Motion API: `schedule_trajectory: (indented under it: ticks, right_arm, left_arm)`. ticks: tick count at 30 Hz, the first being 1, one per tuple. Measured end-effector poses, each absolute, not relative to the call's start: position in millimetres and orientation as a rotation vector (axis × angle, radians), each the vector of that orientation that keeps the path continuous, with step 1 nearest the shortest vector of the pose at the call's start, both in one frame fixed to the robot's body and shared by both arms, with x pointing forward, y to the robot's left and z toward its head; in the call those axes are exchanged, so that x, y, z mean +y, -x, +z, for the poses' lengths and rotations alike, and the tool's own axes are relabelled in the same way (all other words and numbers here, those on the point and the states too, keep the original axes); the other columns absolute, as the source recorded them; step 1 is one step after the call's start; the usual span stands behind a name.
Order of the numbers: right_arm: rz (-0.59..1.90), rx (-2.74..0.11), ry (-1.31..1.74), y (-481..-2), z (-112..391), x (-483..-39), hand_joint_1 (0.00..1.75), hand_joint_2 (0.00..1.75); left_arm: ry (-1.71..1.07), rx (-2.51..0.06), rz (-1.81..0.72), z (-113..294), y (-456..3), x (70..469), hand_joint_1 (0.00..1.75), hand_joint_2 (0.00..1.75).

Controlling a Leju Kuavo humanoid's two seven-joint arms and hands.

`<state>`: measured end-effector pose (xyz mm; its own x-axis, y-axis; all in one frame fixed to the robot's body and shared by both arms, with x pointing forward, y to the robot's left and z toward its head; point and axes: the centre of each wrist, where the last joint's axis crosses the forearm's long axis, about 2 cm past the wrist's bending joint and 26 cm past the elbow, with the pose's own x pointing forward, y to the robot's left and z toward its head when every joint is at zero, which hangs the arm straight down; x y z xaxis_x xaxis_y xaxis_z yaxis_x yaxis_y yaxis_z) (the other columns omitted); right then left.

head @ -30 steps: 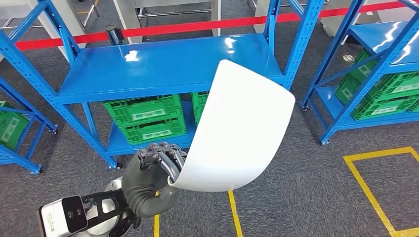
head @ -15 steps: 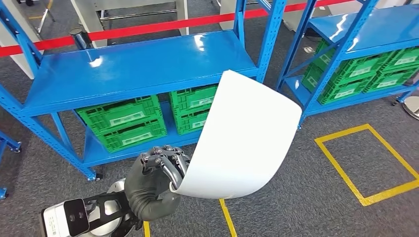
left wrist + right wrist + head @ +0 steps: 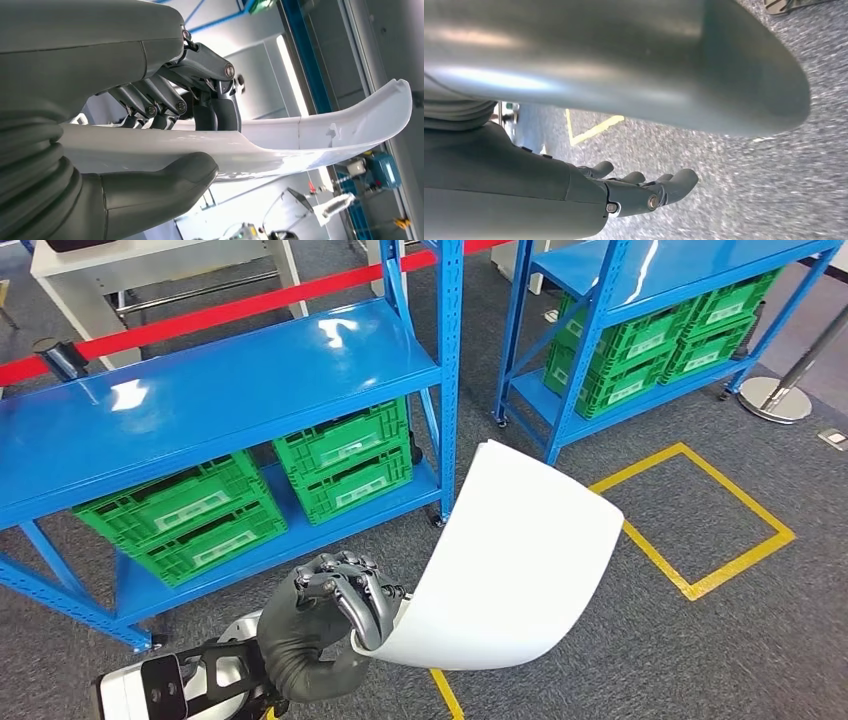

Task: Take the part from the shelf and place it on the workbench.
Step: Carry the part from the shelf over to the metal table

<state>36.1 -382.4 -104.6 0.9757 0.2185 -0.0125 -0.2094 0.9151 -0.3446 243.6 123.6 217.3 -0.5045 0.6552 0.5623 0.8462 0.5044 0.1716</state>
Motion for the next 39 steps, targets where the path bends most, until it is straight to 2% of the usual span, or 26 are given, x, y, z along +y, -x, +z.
schedule_trajectory:
  ticks: [39]
  right_arm:
    - [0.211,-0.025,0.345,-38,-105,-380,0.0,0.0]
  left_arm:
    - [1.194,-2.334,-0.641,230,-249,118,1.75,1.75]
